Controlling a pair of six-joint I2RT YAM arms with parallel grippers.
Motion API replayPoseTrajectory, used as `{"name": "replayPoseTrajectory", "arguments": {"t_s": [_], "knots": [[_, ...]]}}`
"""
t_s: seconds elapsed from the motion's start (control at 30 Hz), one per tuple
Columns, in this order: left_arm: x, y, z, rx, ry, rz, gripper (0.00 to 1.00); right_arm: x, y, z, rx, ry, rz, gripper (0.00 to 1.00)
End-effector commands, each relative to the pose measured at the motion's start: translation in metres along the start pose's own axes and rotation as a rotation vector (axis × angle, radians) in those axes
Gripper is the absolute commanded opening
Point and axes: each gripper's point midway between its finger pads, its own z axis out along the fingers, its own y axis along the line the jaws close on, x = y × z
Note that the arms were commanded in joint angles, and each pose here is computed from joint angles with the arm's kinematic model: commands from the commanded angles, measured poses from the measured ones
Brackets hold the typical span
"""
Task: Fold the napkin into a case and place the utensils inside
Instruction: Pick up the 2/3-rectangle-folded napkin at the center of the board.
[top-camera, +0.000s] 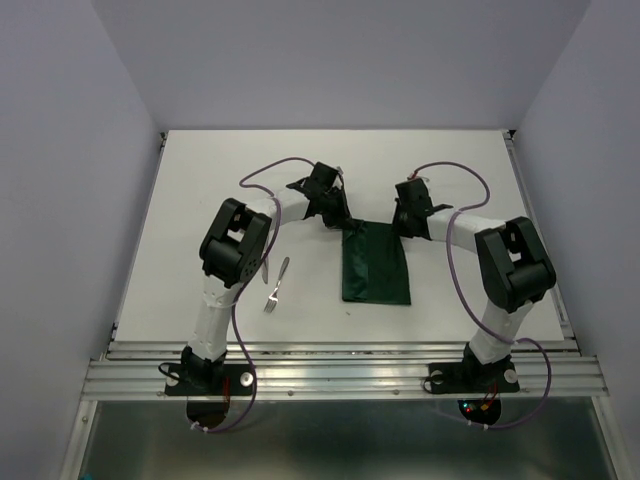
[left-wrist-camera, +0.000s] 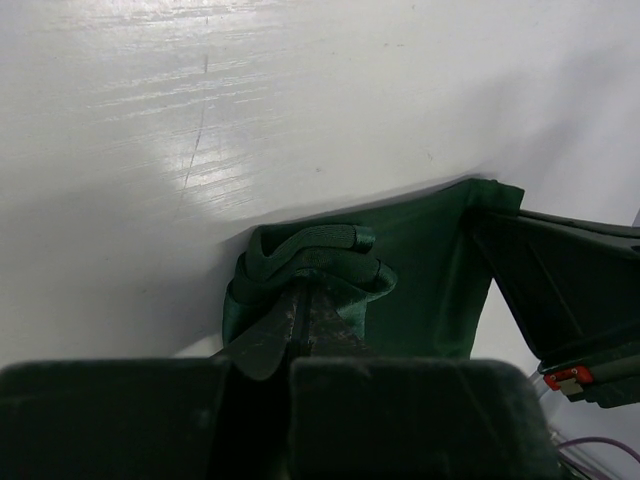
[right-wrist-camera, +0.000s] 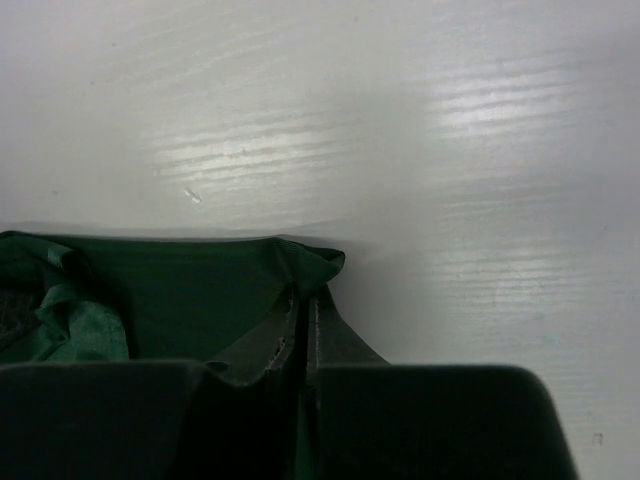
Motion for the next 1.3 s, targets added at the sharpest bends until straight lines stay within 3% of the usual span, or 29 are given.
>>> {"name": "replayPoseTrajectory", "arguments": {"t_s": [0.0, 0.67, 0.9, 1.0, 1.03, 1.07, 1.1, 1.27], "knots": [[0.013, 0.025, -0.01, -0.104, 0.028, -0.013, 0.0, 0.032, -0.021, -0.019, 0.102, 0.086, -0.05, 0.01], [0.02, 0.03, -0.007, -0.101, 0.039, -0.021, 0.0, 0.021, 0.053, -0.063, -0.022, -0.009, -0.058, 0.01], [0.021, 0.031, -0.008, -0.103, 0.039, -0.021, 0.0, 0.02, 0.052, -0.061, 0.036, -0.026, -0.031, 0.01], [0.023, 0.033, -0.009, -0.111, 0.038, -0.022, 0.0, 0.024, 0.031, -0.058, 0.131, -0.042, -0.036, 0.34], [0.023, 0.033, -0.01, -0.113, 0.036, -0.022, 0.0, 0.028, 0.02, -0.058, 0.164, -0.036, -0.032, 0.54], [0.023, 0.033, -0.01, -0.113, 0.036, -0.023, 0.0, 0.031, 0.017, -0.058, 0.171, -0.029, -0.035, 0.54], [0.022, 0.033, -0.012, -0.114, 0.033, -0.024, 0.0, 0.031, 0.011, -0.058, 0.178, -0.026, -0.025, 0.67], [0.023, 0.035, -0.012, -0.122, 0.029, -0.034, 0.0, 0.038, -0.001, -0.062, 0.165, 0.002, 0.023, 0.7]]}}
